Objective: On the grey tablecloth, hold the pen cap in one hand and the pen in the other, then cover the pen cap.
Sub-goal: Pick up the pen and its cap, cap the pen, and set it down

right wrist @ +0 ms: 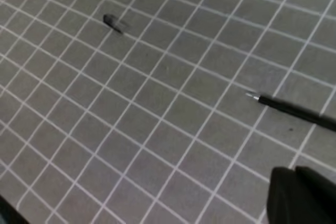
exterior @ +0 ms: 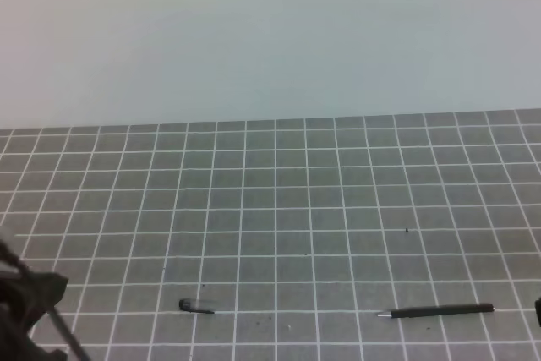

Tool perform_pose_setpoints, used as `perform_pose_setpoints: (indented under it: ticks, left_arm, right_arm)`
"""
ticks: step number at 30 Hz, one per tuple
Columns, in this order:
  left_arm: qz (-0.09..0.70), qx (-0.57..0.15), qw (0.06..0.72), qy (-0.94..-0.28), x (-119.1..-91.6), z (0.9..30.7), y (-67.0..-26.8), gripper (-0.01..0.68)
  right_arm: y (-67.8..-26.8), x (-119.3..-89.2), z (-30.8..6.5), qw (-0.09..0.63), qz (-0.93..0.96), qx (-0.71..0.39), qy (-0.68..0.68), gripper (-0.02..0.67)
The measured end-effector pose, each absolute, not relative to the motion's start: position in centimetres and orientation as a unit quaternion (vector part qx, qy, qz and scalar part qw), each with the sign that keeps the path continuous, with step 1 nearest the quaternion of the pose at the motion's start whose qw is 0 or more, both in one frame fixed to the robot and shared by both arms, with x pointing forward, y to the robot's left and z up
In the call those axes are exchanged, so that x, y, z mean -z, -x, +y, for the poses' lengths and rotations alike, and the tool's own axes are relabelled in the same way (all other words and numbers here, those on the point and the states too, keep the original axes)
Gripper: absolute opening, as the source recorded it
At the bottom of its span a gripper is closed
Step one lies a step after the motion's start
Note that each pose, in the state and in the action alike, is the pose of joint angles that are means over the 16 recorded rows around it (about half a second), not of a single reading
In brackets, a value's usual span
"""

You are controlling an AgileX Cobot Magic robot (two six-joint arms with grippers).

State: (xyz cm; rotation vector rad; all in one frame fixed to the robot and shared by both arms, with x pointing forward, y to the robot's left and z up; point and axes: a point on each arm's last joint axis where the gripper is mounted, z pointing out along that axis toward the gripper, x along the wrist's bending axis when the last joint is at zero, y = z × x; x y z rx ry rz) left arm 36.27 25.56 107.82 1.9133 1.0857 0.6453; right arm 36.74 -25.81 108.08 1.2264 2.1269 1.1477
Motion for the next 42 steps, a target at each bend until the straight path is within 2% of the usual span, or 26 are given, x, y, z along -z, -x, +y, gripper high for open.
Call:
perform_pose_setpoints:
  ticks: [5,10,26,32,36,42]
  left_arm:
    - [0.415,-0.243,0.36,-0.8,-107.4,25.3,-38.1,-0.003]
    - [0.371,-0.227,0.316,-0.843,-106.7,24.3,-40.1,-0.003]
    - [0.131,-0.145,0.12,-0.973,-102.5,18.6,-46.0,-0.003]
    - [0.051,-0.131,0.105,-0.984,-101.2,17.2,-47.6,-0.003]
    - [0.029,-0.135,0.116,-0.984,-100.4,16.5,-48.4,0.005]
    - [0.044,-0.144,0.14,-0.979,-99.4,15.7,-49.4,0.085]
  right_arm:
    - [-38.1,-107.1,-25.5,0.155,0.789,-0.392,-0.448,0.008]
    - [-38.7,-106.9,-25.2,0.131,0.79,-0.395,-0.451,0.008]
    - [-38.8,-106.9,-24.9,0.117,0.787,-0.41,-0.446,0.008]
    - [-38.7,-106.9,-24.8,0.108,0.79,-0.408,-0.444,0.008]
    - [-38.5,-106.8,-24.8,0.101,0.793,-0.407,-0.442,0.008]
    - [-38.4,-106.7,-24.7,0.092,0.797,-0.405,-0.439,0.008]
